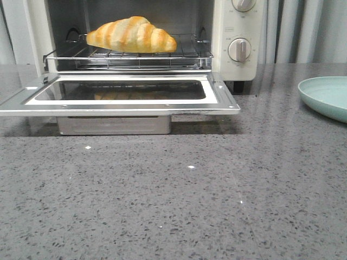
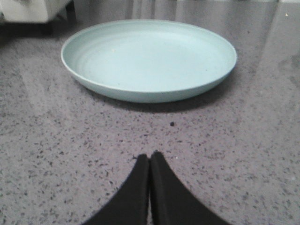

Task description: Put bread in oven

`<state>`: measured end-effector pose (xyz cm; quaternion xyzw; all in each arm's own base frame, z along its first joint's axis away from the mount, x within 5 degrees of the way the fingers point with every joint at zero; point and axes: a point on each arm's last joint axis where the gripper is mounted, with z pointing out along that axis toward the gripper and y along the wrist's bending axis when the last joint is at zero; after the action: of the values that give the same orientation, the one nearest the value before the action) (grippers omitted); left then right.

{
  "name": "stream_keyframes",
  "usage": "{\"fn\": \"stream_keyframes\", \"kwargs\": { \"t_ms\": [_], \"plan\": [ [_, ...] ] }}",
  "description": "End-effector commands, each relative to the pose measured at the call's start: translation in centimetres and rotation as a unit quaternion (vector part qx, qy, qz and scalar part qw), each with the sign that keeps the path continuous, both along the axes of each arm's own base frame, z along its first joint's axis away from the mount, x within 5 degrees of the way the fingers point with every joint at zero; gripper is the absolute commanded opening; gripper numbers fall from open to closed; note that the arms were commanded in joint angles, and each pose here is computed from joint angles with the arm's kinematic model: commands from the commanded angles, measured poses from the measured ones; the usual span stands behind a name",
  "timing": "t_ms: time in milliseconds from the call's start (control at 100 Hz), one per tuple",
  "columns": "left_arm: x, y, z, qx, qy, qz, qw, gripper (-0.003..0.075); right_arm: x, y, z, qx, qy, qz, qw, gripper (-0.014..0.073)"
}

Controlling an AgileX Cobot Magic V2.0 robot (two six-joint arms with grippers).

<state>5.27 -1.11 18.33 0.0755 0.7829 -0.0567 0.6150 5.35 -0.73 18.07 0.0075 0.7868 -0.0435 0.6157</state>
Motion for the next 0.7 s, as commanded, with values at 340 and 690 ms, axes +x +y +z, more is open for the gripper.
{"fn": "stream_keyframes", "kwargs": {
  "t_ms": [340, 690],
  "plan": [
    [0.03, 0.04, 0.02, -0.014, -0.035, 0.005, 0.999, -0.0021, -0.01, 0.02, -0.47, -0.059, -0.008, 0.014, 0.998, -0.0048],
    [0.03, 0.04, 0.02, -0.014, -0.035, 0.005, 0.999, -0.0021, -0.01, 0.02, -0.47, -0.059, -0.008, 0.014, 0.998, -0.0048]
  ]
}}
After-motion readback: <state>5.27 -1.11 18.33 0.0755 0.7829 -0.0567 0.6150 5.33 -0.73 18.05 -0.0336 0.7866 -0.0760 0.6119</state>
